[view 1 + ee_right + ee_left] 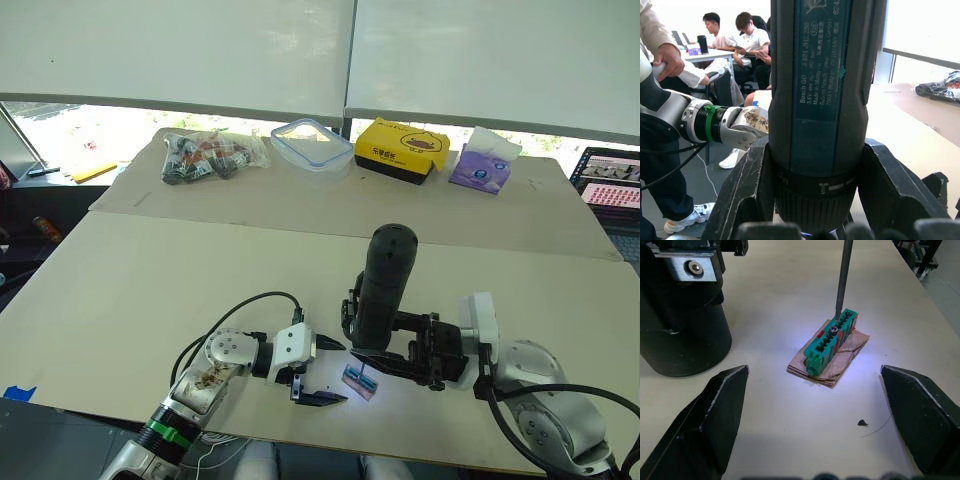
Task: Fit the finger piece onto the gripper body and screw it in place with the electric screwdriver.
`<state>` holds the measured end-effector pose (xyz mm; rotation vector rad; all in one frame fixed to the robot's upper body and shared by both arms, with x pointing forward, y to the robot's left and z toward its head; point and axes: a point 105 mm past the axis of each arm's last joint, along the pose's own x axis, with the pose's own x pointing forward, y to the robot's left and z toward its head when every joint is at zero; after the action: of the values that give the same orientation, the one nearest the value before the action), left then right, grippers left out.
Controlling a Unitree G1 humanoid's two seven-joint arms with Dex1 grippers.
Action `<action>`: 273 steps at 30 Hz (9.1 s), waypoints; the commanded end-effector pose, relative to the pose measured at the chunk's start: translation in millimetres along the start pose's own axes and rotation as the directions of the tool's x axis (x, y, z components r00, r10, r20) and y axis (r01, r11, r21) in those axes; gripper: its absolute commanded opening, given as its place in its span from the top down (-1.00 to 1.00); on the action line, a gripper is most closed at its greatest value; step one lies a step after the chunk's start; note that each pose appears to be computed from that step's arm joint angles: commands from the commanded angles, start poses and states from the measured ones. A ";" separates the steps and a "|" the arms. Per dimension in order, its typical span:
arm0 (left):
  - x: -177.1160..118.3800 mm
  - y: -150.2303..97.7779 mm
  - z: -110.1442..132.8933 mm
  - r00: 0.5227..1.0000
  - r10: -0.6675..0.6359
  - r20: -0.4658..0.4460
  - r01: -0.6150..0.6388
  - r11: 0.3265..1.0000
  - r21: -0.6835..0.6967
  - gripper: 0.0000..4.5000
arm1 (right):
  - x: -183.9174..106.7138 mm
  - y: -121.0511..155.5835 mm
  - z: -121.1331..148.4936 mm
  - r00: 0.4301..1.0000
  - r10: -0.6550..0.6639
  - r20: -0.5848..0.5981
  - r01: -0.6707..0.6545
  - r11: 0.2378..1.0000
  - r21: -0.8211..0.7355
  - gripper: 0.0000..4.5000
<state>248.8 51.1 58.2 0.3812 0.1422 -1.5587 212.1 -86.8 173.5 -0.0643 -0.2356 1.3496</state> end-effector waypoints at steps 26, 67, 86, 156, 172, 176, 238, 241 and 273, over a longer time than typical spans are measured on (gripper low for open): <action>10.5 -14.7 -16.5 0.999 -0.044 -0.032 0.042 0.997 -0.064 -0.98 | 5.7 1.1 6.5 1.000 0.015 0.013 -0.014 0.998 -0.062 0.15; -53.0 2.4 25.5 0.990 -0.012 0.139 0.019 0.998 -0.053 -0.98 | 1.2 -0.6 63.0 0.994 0.031 0.101 -0.022 0.996 -0.088 0.15; -70.6 37.8 58.4 0.904 0.320 0.285 -0.306 0.947 -0.091 -0.98 | -9.6 -19.0 122.5 0.977 -0.075 0.199 0.097 0.990 -0.104 0.15; 13.2 78.0 4.9 0.997 0.065 0.035 -0.063 0.997 -0.037 -0.02 | 4.5 -12.8 127.6 0.982 0.005 0.190 0.006 0.998 -0.058 0.15; -2.1 60.1 9.4 0.967 0.240 0.086 -0.232 0.968 -0.094 -0.99 | 3.5 -12.4 126.0 0.983 0.007 0.184 0.000 0.999 -0.042 0.15; 3.3 46.9 12.2 0.961 0.267 0.076 -0.254 0.957 -0.141 -0.99 | 3.7 -12.5 125.4 0.983 0.009 0.181 -0.002 0.999 -0.039 0.15; 30.5 49.0 8.7 0.935 0.349 0.060 -0.339 0.932 -0.132 -0.97 | 5.8 -12.7 119.8 0.987 0.019 0.162 -0.014 1.000 -0.028 0.15; 33.4 49.4 6.2 0.937 0.346 0.051 -0.336 0.932 -0.135 -0.97 | 5.7 -13.0 119.3 0.987 0.020 0.161 -0.016 0.999 -0.029 0.15; 35.4 46.1 -3.4 0.948 0.319 0.015 -0.312 0.936 -0.162 -0.01 | 34.7 -36.3 106.8 0.986 0.028 0.161 0.000 0.986 -0.169 0.15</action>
<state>302.1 17.7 69.1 0.2450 0.0808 -1.2114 237.0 -69.8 274.1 -0.0526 -0.3876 1.3540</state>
